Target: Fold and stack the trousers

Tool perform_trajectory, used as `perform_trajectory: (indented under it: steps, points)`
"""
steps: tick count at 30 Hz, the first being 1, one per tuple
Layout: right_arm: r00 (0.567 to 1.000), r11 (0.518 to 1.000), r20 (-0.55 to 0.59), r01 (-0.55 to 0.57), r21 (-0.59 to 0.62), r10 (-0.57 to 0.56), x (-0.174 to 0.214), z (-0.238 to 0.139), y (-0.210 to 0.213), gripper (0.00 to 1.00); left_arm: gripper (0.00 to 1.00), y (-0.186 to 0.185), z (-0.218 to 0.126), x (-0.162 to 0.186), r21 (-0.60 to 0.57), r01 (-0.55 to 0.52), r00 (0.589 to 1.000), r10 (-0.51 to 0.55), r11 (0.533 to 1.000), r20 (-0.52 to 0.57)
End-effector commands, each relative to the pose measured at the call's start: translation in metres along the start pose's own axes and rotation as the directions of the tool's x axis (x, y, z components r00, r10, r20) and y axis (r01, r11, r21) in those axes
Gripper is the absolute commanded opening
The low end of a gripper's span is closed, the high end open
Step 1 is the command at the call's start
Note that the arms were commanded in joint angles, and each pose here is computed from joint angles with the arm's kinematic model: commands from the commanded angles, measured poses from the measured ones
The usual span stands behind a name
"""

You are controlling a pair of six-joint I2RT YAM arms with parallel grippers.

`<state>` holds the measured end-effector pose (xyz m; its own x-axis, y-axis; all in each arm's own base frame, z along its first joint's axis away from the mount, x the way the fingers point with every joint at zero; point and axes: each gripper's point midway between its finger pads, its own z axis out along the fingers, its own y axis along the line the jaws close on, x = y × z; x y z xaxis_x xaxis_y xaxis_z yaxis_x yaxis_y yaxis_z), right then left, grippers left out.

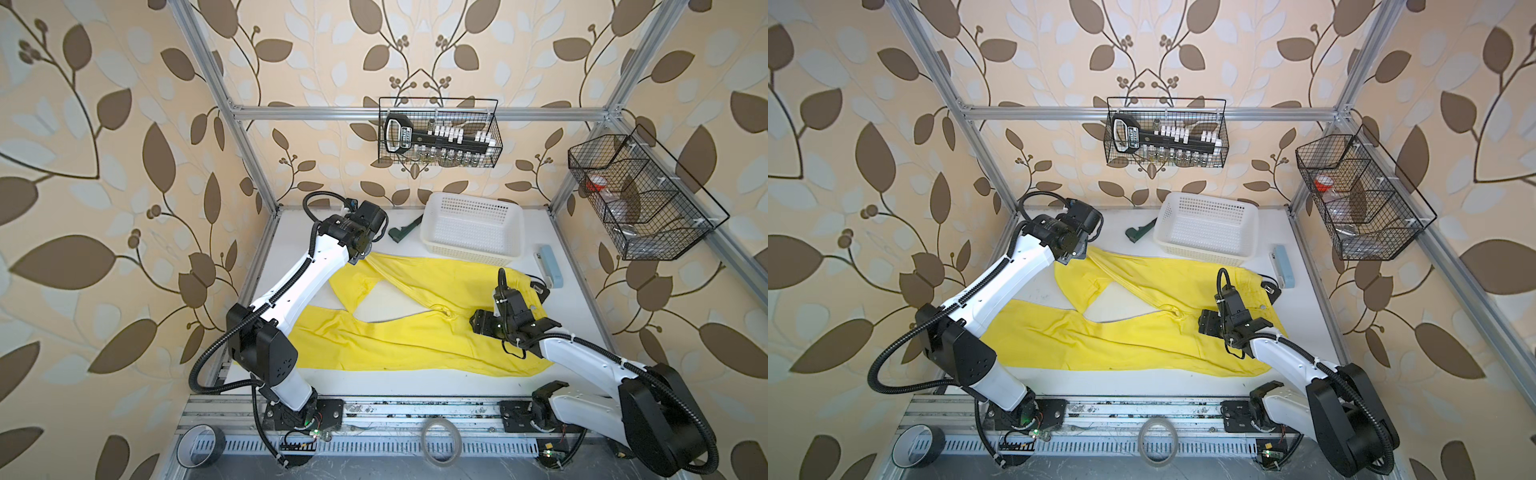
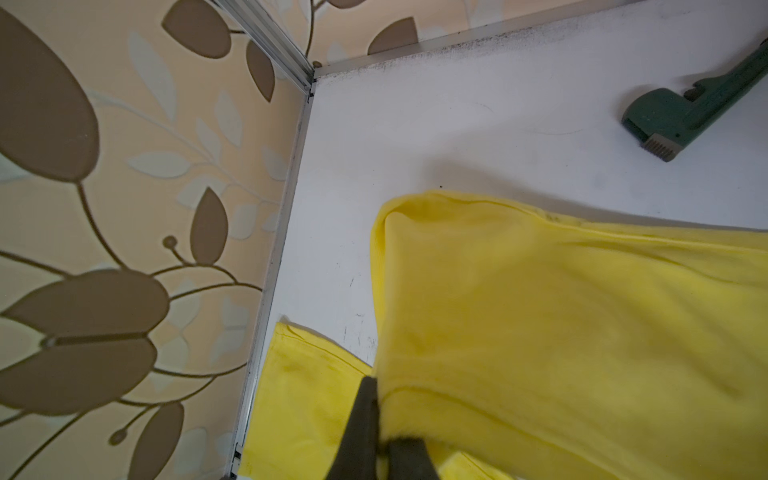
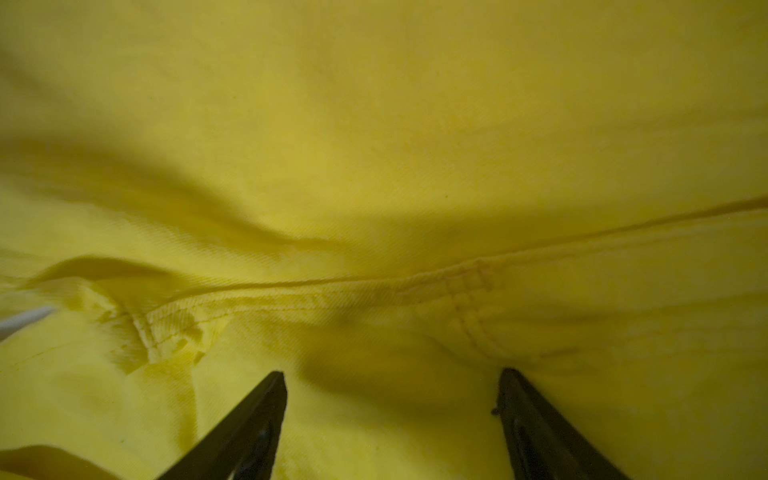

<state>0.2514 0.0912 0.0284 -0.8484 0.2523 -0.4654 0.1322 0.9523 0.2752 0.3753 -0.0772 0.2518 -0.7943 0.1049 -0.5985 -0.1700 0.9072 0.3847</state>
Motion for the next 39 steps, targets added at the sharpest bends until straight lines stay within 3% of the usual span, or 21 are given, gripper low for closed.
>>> perform_trajectory:
  steps: [1,6,12,15,18,20,23,27,33,36,39]
  points:
    - [0.998,0.996,-0.064,-0.017,0.085,0.023,0.026,0.002,-0.022,0.81,0.08,-0.031,0.005,0.008,0.025,-0.116,0.993,0.116,0.993,-0.015]
    - [0.998,0.997,-0.064,-0.015,0.076,0.02,0.028,0.001,-0.018,0.81,0.09,-0.088,0.028,0.028,0.072,-0.184,0.982,0.187,0.98,-0.038]
    - [0.998,0.998,-0.066,-0.003,0.062,0.007,0.031,0.0,-0.01,0.81,0.11,-0.11,0.055,0.008,-0.008,-0.11,0.993,0.11,0.994,0.028]
    - [0.998,0.999,-0.065,-0.005,0.054,0.009,0.032,0.0,-0.007,0.81,0.14,-0.137,0.064,0.009,0.081,-0.09,0.996,0.09,0.993,-0.001]
    - [0.997,0.999,-0.071,-0.003,0.045,0.006,0.034,0.001,-0.004,0.81,0.23,-0.156,0.074,0.023,0.126,-0.094,0.992,0.103,0.988,-0.074]
    - [0.997,0.999,-0.075,0.001,0.039,0.002,0.036,0.002,-0.002,0.81,0.36,-0.155,0.074,0.027,0.127,-0.08,0.992,0.092,0.989,-0.09]
    - [0.997,1.0,-0.08,0.004,0.031,-0.002,0.037,0.003,-0.001,0.81,0.62,-0.147,0.057,0.028,0.17,-0.041,0.993,0.06,0.985,-0.106]
    - [0.997,1.0,-0.073,0.009,0.019,-0.008,0.034,-0.001,0.003,0.81,0.75,-0.123,0.021,0.047,0.244,0.016,0.984,0.028,0.97,-0.175]
    - [0.998,1.0,-0.057,0.018,-0.02,-0.02,0.025,-0.009,0.014,0.82,0.78,-0.084,-0.014,0.118,0.315,0.153,0.946,-0.047,0.937,-0.32]
    - [0.998,0.998,-0.04,0.039,-0.054,-0.041,0.018,-0.016,0.024,0.83,0.78,-0.065,0.0,0.149,0.251,0.197,0.936,-0.105,0.948,-0.337]
    - [0.998,0.995,-0.028,0.057,-0.084,-0.059,0.013,-0.021,0.035,0.84,0.77,-0.063,0.019,0.163,0.248,0.274,0.911,-0.168,0.929,-0.377]
